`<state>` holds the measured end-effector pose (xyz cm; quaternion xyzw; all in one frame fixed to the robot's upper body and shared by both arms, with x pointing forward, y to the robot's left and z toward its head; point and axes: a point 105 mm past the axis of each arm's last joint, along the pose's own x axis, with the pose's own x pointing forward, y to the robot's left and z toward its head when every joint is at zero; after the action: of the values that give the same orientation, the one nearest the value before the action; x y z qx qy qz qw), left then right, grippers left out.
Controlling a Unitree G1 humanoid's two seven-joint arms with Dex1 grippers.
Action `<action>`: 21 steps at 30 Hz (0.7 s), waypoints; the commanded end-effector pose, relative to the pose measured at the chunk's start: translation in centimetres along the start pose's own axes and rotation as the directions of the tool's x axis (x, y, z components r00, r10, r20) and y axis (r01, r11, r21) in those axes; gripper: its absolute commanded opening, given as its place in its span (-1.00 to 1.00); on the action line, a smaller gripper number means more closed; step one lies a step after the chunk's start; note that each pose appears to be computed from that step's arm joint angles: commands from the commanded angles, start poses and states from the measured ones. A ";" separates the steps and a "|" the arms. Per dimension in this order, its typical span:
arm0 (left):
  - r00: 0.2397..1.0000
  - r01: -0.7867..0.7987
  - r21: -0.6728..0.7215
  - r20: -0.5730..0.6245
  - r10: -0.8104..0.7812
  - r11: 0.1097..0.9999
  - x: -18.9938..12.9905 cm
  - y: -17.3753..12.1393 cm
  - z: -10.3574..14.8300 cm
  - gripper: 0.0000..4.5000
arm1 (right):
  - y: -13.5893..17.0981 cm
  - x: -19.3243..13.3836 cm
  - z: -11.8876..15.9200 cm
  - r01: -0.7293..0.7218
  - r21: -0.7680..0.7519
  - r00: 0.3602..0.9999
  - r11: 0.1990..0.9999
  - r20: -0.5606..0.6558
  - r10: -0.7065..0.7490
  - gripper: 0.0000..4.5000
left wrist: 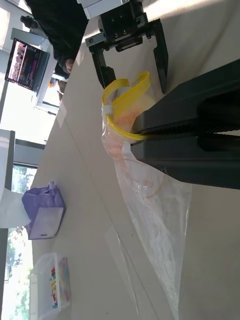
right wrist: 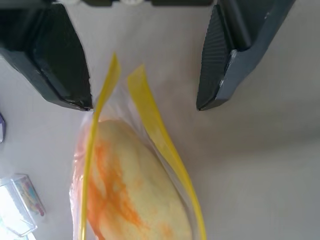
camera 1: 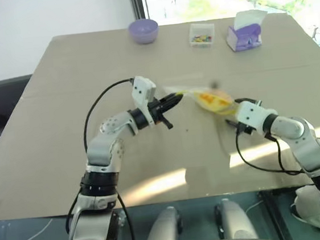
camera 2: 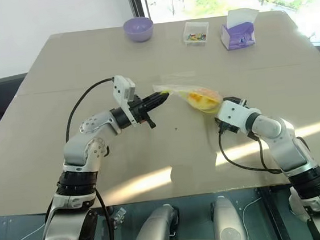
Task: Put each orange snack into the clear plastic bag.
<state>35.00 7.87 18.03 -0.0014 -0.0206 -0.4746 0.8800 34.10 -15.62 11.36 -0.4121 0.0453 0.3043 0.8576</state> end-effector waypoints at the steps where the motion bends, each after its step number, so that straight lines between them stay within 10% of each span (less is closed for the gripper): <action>1: 0.999 -0.003 0.051 0.044 0.001 0.999 -0.2 -0.1 1.6 -1.00 | -1.4 -0.9 1.4 0.058 -0.021 0.998 0.998 0.035 -0.057 -0.24; 10: 0.999 -0.008 0.055 0.050 0.005 0.998 0.0 0.0 1.9 -1.00 | -2.3 -1.5 2.0 0.106 -0.017 0.994 0.994 0.041 -0.105 -0.24; 15: 0.998 -0.009 0.057 0.055 0.006 0.998 0.0 0.0 2.1 -1.00 | -2.6 -1.4 1.8 0.126 0.004 0.991 0.992 0.037 -0.126 -0.98; 21: 0.996 0.000 0.071 0.089 -0.006 0.997 -0.3 0.0 3.0 -1.00 | -4.5 -2.2 2.4 0.170 -0.016 0.984 0.985 0.052 -0.169 -0.98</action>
<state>35.18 7.95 18.39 -0.0006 -0.0259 -0.4692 0.8827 34.11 -16.23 13.55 -0.4034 0.0251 0.2683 0.8744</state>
